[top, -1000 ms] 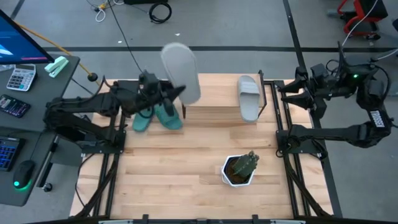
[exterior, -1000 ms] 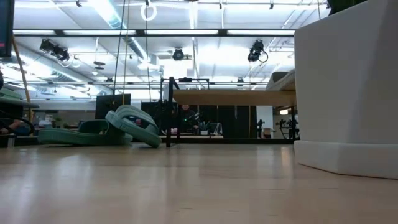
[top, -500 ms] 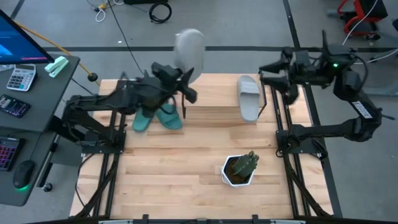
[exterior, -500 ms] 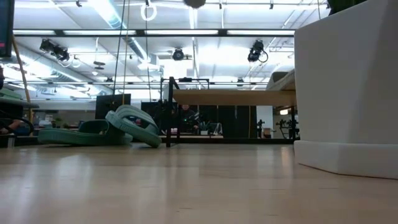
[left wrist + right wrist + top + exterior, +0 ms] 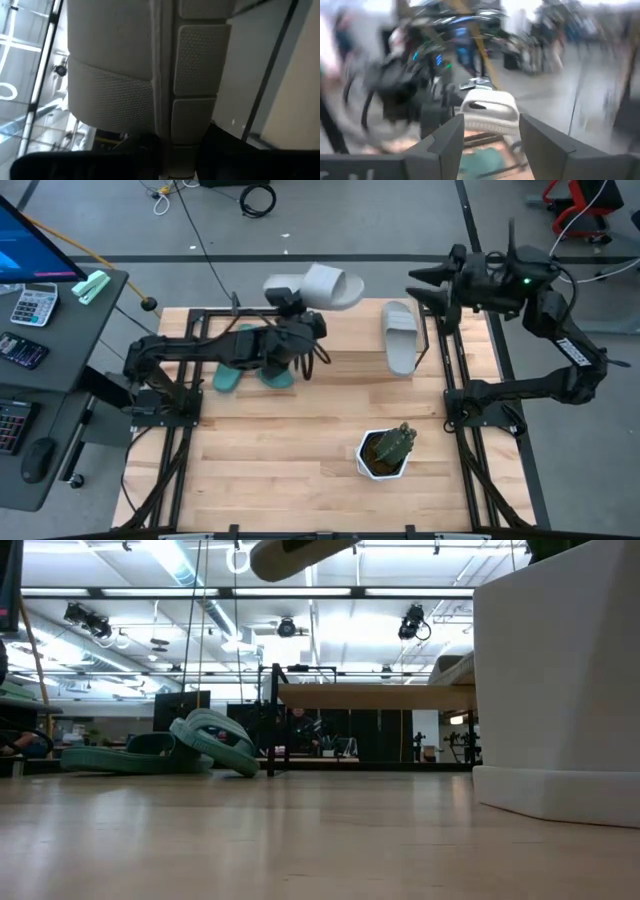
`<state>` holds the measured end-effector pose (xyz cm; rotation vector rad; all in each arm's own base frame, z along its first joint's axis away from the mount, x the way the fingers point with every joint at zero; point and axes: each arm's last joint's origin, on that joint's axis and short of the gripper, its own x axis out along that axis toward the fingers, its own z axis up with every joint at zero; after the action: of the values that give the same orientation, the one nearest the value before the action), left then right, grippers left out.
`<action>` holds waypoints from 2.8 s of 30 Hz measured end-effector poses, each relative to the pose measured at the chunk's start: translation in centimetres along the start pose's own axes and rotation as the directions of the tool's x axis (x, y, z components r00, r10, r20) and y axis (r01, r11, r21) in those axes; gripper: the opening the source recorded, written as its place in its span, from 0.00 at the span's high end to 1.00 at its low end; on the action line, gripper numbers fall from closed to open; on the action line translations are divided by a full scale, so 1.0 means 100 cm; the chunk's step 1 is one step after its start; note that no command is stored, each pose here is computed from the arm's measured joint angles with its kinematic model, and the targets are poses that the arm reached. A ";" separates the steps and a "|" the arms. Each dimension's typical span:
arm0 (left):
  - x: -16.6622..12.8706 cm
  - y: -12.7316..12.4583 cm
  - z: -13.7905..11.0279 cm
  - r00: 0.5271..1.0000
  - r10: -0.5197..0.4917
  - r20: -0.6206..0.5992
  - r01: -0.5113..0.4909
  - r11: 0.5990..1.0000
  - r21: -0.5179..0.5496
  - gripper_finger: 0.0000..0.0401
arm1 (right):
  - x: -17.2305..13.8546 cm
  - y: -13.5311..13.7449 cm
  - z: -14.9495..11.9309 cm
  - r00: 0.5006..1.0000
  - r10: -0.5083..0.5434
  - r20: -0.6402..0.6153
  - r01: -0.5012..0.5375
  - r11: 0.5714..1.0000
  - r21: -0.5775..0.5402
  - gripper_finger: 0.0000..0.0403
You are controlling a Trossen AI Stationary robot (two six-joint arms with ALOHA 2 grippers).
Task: Pick and place slides into the shelf
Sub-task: Put the gray slipper on the shelf
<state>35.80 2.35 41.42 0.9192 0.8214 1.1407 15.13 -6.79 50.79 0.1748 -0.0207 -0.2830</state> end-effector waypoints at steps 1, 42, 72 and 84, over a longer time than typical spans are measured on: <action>0.002 0.001 0.000 1.000 0.005 -0.007 -0.005 1.000 -0.006 0.80 | 0.003 -0.002 -0.001 0.999 -0.038 -0.001 0.038 0.990 0.132 0.52; 0.036 0.015 0.001 0.995 -0.036 0.091 0.008 0.958 0.285 0.80 | 0.079 -0.054 -0.046 0.936 0.134 -0.325 0.250 0.396 0.884 0.27; 0.045 0.018 0.002 0.987 -0.060 0.150 0.024 0.972 0.233 0.80 | 0.110 -0.045 -0.046 0.961 0.159 -0.225 0.140 0.423 0.895 0.83; 0.033 0.020 0.008 0.979 -0.048 0.200 0.004 0.977 0.213 0.36 | 0.104 -0.051 -0.041 0.975 0.102 -0.197 0.105 0.570 0.815 0.91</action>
<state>36.54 5.76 43.32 1.1785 0.7937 0.9289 23.87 -13.84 45.86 1.1670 0.0762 -0.2340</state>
